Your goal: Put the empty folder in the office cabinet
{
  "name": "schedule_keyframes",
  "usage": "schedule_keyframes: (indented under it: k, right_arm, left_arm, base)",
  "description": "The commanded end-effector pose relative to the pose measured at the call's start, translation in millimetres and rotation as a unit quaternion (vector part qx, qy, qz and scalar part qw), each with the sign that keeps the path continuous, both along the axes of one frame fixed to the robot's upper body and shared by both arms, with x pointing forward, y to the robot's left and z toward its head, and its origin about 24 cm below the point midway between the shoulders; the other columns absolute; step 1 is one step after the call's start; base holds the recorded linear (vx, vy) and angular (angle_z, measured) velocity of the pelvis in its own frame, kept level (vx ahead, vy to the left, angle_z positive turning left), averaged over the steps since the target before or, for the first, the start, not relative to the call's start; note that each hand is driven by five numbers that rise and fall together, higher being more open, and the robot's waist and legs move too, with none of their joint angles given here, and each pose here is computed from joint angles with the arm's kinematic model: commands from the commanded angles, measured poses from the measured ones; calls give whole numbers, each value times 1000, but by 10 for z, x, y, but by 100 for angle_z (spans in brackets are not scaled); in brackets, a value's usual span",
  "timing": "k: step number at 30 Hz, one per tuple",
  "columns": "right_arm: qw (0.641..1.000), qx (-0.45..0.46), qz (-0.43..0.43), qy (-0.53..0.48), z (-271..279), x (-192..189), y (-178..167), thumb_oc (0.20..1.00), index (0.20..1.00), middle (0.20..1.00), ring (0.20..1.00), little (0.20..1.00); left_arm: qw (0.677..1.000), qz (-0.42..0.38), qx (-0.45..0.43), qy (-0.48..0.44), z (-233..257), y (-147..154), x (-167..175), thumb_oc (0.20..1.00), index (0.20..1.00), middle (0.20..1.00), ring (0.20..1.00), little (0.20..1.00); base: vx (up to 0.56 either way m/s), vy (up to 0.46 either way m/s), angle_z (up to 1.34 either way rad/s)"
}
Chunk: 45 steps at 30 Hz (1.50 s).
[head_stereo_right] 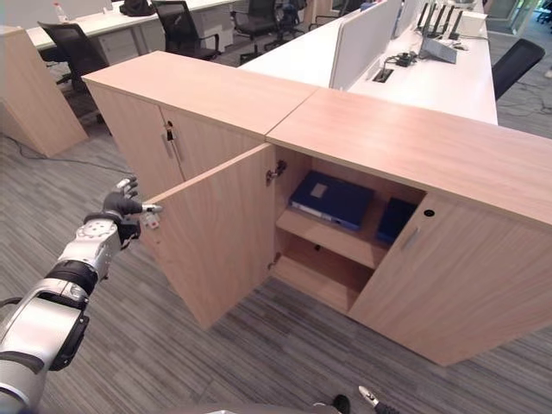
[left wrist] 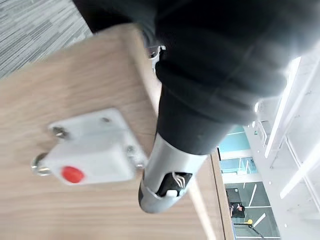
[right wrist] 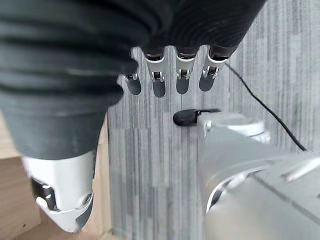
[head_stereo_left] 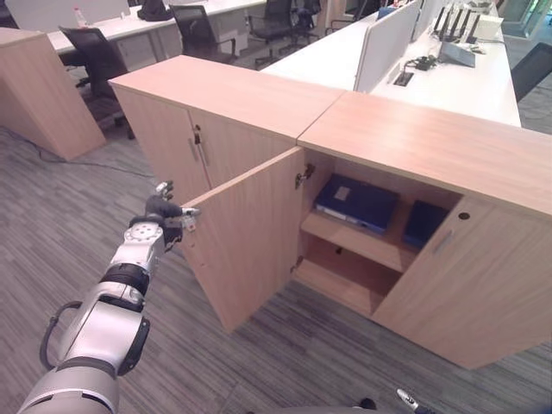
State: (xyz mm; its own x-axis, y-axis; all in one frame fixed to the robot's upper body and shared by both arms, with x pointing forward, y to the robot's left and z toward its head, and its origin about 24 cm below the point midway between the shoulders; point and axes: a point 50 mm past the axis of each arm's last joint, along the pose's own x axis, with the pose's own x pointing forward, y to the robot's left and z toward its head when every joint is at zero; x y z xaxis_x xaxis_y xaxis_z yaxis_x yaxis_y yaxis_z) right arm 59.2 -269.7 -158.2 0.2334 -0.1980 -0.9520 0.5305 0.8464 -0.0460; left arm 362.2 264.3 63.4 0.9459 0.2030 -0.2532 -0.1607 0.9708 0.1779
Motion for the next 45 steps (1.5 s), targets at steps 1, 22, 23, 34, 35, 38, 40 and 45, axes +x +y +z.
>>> schedule_keyframes:
  k: [1,22,23,34,35,38,40,45]
  right_arm:
    - [1000,-14,2,2,55,116,-130,1000,1000,1000,1000,1000]
    - [999,16,11,43,-30,-60,42,1000,1000,1000,1000,1000]
    - [999,16,18,42,-32,-49,53,1000,1000,1000,1000,1000]
    - [836,-86,509,188,-56,-31,130,1000,1000,1000,1000,1000]
    - [842,-78,501,185,-69,-50,170,1000,1000,1000,1000,1000]
    - [844,-73,499,183,-79,-52,205,1000,1000,1000,1000,1000]
    - [852,-71,492,166,-85,29,266,1000,1000,1000,1000,1000]
    - [862,-75,484,130,-79,231,375,1000,1000,1000,1000,1000]
  left_arm:
    - [993,-95,-73,5,-267,-666,-13,1000,1000,1000,1000,1000]
    - [835,-389,-389,19,-409,-1830,-1284,1000,1000,1000,1000,1000]
    - [823,-410,-393,20,-356,-1900,-1305,1000,1000,1000,1000,1000]
    - [758,-575,-308,-18,41,-2325,-1428,1000,1000,1000,1000,1000]
    - [761,-578,-294,-27,71,-2330,-1386,1000,1000,1000,1000,1000]
    - [769,-568,-291,-26,43,-2312,-1356,1000,1000,1000,1000,1000]
    - [787,-544,-289,-30,10,-2225,-1306,1000,1000,1000,1000,1000]
    - [825,-477,-302,-20,-167,-1989,-1270,1000,1000,1000,1000,1000]
  base:
    - [-14,10,5]
    - [-6,-10,4]
    - [-9,-63,-3]
    - [0,-76,-2]
    - [2,-100,-7]
    - [12,-112,-19]
    - [35,-189,-49]
    - [52,-270,-54]
